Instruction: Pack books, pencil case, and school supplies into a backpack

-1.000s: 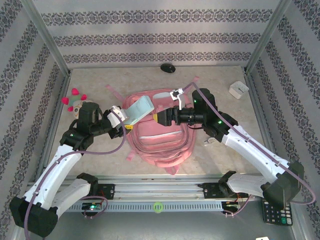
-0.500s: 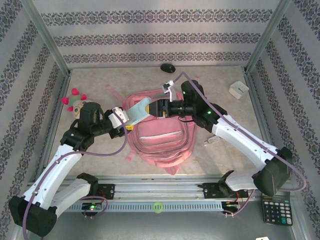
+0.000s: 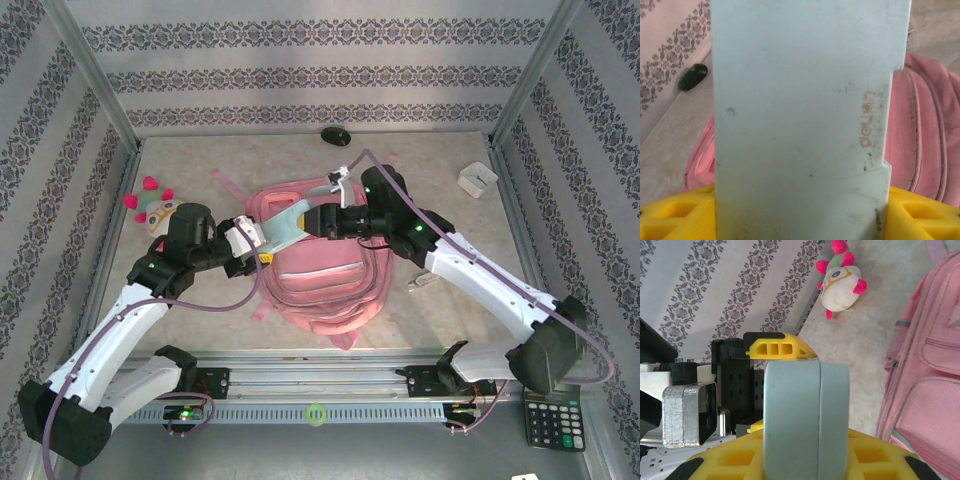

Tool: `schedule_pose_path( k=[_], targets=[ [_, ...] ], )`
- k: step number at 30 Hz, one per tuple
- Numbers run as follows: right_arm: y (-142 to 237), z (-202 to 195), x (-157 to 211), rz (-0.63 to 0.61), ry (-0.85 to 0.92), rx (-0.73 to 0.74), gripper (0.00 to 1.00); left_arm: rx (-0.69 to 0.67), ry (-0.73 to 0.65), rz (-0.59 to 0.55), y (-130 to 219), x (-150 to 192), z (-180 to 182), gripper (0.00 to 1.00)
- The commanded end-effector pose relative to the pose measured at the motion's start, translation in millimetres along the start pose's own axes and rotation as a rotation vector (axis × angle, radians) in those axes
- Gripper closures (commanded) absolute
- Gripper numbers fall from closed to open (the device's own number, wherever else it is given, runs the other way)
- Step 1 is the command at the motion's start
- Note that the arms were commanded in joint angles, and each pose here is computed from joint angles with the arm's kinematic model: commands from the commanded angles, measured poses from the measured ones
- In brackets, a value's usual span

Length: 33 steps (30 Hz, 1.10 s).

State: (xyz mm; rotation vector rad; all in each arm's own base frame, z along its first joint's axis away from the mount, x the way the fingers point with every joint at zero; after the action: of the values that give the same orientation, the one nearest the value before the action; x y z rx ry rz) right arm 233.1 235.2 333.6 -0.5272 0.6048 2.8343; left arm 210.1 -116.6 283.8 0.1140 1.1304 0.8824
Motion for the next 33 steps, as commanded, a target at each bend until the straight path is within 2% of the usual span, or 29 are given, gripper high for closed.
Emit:
schedule_pose_path(
  k=[1, 5, 9, 13, 21, 30, 33],
  targets=[
    [43.2, -12.9, -10.9, -0.162, -0.025, 0.044, 0.82, -0.022, 0.016, 0.022, 2.1, -1.8, 5.7, 0.31],
    [93.2, -46.1, -11.2, -0.307, -0.107, 0.083, 0.83, 0.037, -0.017, 0.058, -15.6, -3.9, -2.3, 0.30],
    [144.5, -79.9, -5.7, -0.453, -0.210, 0.101, 0.83, 0.160, -0.109, 0.130, -49.2, -6.9, -26.9, 0.30],
    [171.4, -100.4, 4.2, -0.540, -0.281, 0.108, 0.83, 0.252, -0.197, 0.158, -83.4, -13.6, -53.9, 0.29],
    [180.1, -115.2, 11.9, -0.579, -0.329, 0.109, 0.83, 0.268, -0.256, 0.148, -132.8, -20.8, -78.3, 0.28],
    [178.6, -118.0, 13.6, -0.575, -0.337, 0.104, 0.84, 0.308, -0.275, 0.179, -151.7, -13.4, -88.6, 0.25],
    [178.3, -118.4, 14.0, -0.575, -0.340, 0.101, 0.84, 0.267, -0.277, 0.196, -159.1, -9.0, -88.9, 0.25]
  ],
)
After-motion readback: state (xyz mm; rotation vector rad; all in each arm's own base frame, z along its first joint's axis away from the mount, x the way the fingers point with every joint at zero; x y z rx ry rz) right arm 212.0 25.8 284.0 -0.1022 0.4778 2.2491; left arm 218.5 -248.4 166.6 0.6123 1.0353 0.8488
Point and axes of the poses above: each hand's point on the last joint's axis, 136 mm out from that joint toward the fingers, its own y axis back along the fingers, its own z axis along the line the jaws close on, x = y × z, the point moved 9 cm from there along y, back along the fingers, and after that the axes turned 10 degrees about -y, right-handed, at the moved point
